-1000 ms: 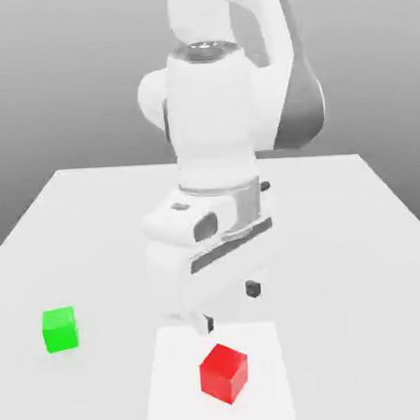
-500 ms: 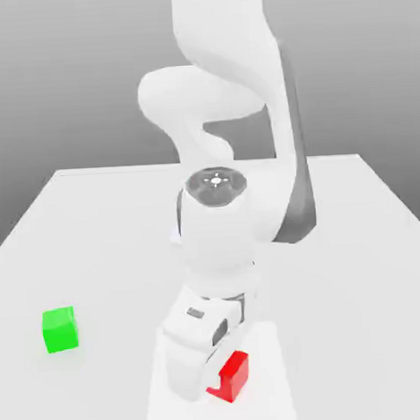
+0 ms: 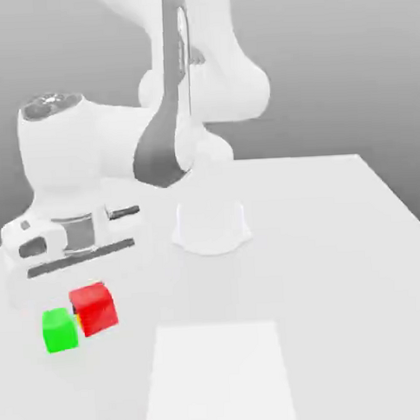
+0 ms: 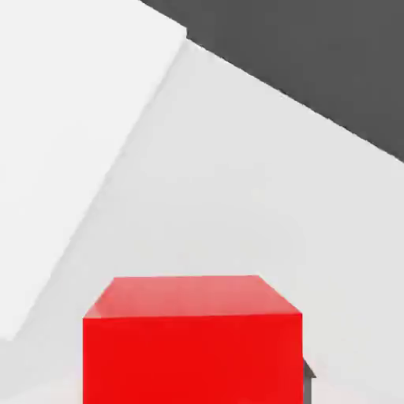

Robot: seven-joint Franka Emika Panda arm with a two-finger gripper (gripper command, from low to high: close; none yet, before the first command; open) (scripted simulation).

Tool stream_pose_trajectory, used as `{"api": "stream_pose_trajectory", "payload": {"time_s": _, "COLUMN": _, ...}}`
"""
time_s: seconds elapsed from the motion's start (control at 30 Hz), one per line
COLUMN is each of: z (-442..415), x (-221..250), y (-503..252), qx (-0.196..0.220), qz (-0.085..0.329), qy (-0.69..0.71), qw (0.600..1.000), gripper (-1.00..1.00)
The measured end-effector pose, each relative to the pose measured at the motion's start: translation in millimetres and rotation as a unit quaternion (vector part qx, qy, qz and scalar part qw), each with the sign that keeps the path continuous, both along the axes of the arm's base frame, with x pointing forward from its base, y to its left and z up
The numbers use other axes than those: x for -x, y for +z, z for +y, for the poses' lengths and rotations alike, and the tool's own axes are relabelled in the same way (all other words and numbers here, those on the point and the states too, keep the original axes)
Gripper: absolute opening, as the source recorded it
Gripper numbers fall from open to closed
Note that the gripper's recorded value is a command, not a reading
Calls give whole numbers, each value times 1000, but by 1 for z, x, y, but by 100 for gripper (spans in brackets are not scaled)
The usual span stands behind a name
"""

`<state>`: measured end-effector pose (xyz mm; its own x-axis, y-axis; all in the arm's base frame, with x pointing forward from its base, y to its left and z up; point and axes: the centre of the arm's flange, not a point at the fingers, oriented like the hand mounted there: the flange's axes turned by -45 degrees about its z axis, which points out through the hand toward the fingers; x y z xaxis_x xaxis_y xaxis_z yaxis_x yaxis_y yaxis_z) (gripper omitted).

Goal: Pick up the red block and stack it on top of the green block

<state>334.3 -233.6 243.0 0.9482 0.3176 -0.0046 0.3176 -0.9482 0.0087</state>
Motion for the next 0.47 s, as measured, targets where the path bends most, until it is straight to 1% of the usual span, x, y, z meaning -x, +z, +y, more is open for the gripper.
{"api": "stream_pose_trajectory", "payload": {"time_s": 0.07, "z": -26, "x": 25, "y": 1, "qx": -4, "qz": -1, "qy": -50, "qw": 999, "gripper": -100}}
{"api": "stream_pose_trajectory", "payload": {"time_s": 0.37, "z": -29, "x": 28, "y": -52, "qx": -6, "qz": -2, "qy": -58, "qw": 998, "gripper": -100}}
{"api": "stream_pose_trajectory", "payload": {"time_s": 0.4, "z": -29, "x": 29, "y": -59, "qx": -6, "qz": -2, "qy": -59, "qw": 998, "gripper": 100}}
{"api": "stream_pose_trajectory", "payload": {"time_s": 0.47, "z": -29, "x": 29, "y": -59, "qx": -6, "qz": -2, "qy": -59, "qw": 998, "gripper": 100}}
